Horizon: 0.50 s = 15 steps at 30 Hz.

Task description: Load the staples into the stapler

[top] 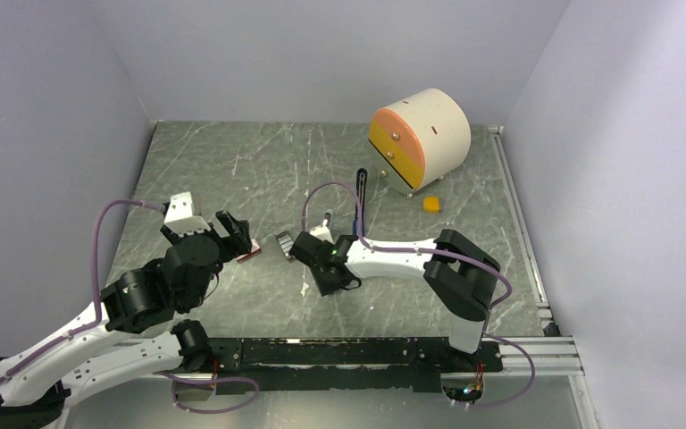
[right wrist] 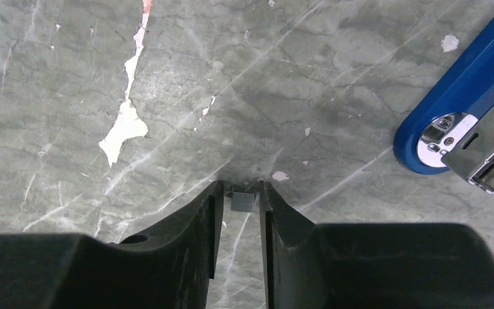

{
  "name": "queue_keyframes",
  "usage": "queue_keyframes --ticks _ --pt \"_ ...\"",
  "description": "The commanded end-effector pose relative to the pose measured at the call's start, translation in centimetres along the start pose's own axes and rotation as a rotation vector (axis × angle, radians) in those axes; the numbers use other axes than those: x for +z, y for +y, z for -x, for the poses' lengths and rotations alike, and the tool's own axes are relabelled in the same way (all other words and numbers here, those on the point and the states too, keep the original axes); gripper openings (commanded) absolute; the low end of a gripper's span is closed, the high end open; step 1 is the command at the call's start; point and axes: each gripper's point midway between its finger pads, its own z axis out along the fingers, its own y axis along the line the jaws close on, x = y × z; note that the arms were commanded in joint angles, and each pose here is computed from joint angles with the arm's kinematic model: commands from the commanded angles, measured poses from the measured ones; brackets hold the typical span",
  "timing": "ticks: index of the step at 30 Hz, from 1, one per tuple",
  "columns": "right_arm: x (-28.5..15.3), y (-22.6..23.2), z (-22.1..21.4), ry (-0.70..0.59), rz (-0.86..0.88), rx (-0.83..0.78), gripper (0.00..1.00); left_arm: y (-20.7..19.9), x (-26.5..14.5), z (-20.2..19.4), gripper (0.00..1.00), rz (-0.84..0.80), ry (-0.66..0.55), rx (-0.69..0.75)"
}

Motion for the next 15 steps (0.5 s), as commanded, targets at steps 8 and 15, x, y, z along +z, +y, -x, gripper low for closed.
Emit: queue_keyframes --ticks 8,15 --pt "0.19 -0.05 0.06 0.004 -0.033 0.042 0.24 -0.01 0.13 0.19 0.87 0.005 -0.012 -0.009" --pt "0.13 -0.02 0.09 -0.003 -0.032 0.059 0.23 0.04 0.13 0.18 0.87 0.008 -0.011 -0.009"
